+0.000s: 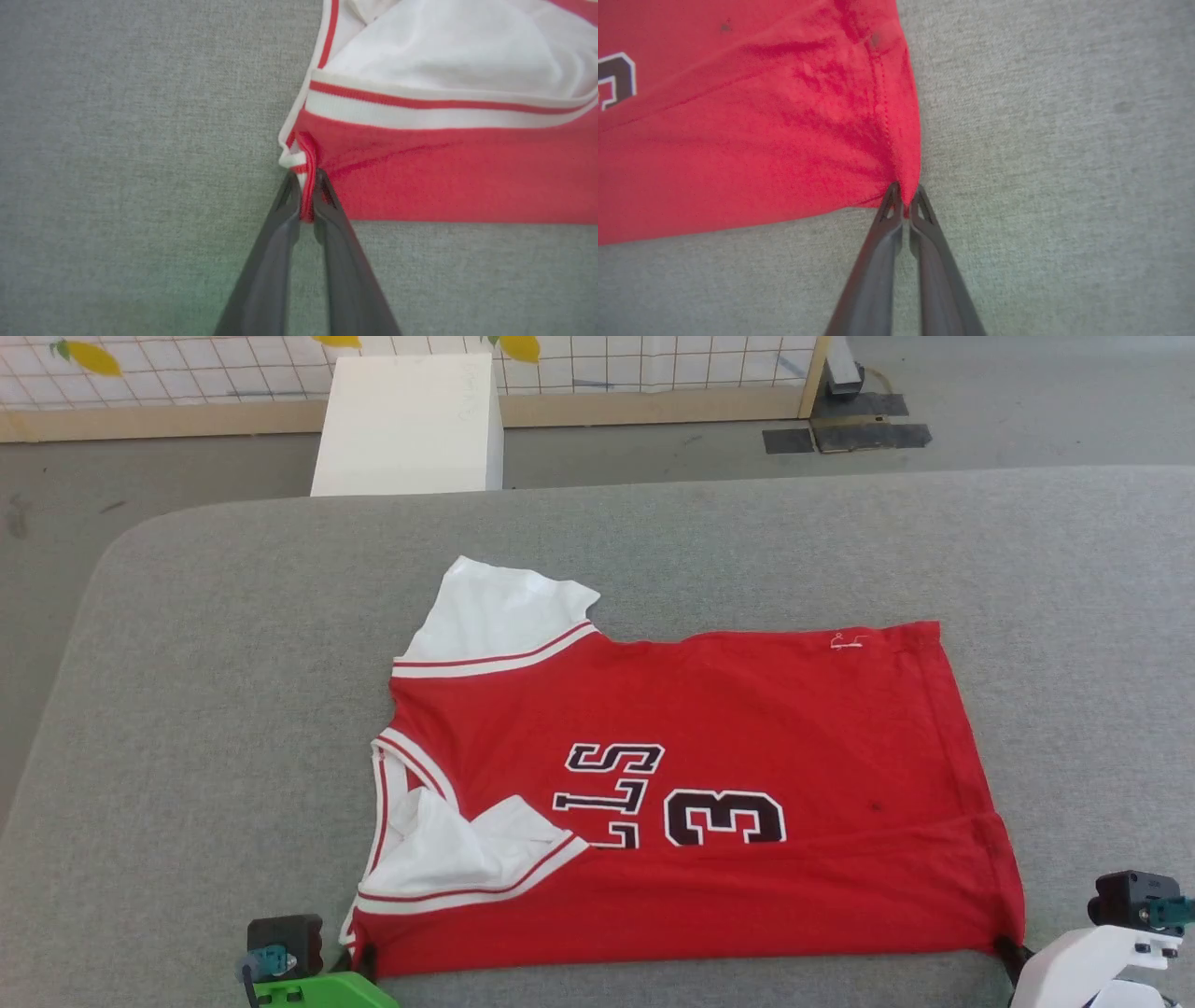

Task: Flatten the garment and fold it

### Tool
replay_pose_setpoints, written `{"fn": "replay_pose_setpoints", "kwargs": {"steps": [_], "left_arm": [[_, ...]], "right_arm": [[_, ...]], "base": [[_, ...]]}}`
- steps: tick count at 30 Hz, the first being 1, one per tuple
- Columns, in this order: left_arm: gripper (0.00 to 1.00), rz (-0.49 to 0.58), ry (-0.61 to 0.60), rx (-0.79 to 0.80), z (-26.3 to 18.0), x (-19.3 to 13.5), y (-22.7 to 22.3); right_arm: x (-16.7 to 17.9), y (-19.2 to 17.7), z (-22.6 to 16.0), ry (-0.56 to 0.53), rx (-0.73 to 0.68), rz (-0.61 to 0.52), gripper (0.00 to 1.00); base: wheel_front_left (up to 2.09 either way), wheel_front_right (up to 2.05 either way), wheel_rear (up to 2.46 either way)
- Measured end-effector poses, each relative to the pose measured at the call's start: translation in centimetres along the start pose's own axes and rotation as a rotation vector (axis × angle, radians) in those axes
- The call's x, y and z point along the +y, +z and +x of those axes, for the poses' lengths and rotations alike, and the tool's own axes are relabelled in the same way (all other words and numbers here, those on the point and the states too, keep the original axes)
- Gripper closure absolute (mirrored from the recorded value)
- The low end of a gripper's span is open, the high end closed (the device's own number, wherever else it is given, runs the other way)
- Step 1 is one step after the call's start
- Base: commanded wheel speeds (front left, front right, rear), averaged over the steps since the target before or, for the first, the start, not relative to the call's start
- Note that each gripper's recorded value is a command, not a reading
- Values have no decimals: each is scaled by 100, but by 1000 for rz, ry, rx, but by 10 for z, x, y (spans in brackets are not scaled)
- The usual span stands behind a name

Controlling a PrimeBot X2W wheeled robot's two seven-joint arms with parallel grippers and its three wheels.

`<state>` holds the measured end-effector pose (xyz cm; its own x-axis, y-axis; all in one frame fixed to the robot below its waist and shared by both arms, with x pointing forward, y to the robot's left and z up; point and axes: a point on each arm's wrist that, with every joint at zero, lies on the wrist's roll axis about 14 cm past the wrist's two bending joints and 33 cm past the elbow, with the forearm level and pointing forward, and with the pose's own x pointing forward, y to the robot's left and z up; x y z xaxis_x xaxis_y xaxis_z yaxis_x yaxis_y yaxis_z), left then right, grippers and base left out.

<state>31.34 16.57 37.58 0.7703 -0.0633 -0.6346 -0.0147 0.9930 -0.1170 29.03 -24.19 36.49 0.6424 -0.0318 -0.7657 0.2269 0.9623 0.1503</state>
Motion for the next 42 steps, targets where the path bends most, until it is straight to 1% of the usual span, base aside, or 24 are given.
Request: {"fn": "replay_pose_setpoints", "kwargs": {"steps": [1,2,3,6,9,11,15,18,22,25,28,32,34,37,39,42], "left_arm": [[20,8,-8,0,1,-1,0],[0,12,-8,-11,2,-1,1],[0,15,-8,-22,3,0,3],[0,34,-16,-72,5,-2,11],[0,76,-31,-160,7,-5,31],[0,98,-46,-265,8,-7,60],[0,188,-105,-484,10,-16,125],[0,229,-159,-577,17,-24,164],[0,261,-234,-619,37,-37,209],[0,295,-272,-600,58,-45,236],[0,313,-300,-557,81,-54,258],[0,323,-332,-443,119,-63,270],[0,342,-334,-361,138,-67,266],[0,344,-322,-186,167,-68,248],[0,328,-304,-68,184,-67,234],[0,336,-262,77,203,-64,215]], "right_arm": [[1,0,0,7,-12,7,65],[2,1,1,13,-28,14,15],[3,2,1,18,-42,19,0],[7,9,0,29,-101,23,0],[11,21,-3,43,-186,25,0],[15,34,-6,51,-263,16,0],[26,70,-16,70,-456,-25,0],[37,97,-21,92,-588,-57,0],[53,128,-25,134,-736,-99,0],[65,141,-21,170,-785,-129,0],[72,144,-12,189,-792,-146,0],[77,146,1,200,-786,-158,0],[77,148,6,197,-783,-162,0],[73,149,11,181,-780,-166,0],[68,148,15,164,-773,-167,0],[60,143,21,140,-753,-166,0]], "base": [[0,0,0],[0,0,0],[0,0,0],[0,0,0],[0,0,0],[0,0,0],[0,0,0],[0,0,0],[0,0,0],[0,0,0],[0,0,0],[0,0,0],[0,0,0],[0,0,0],[0,0,0],[0,0,0]]}}
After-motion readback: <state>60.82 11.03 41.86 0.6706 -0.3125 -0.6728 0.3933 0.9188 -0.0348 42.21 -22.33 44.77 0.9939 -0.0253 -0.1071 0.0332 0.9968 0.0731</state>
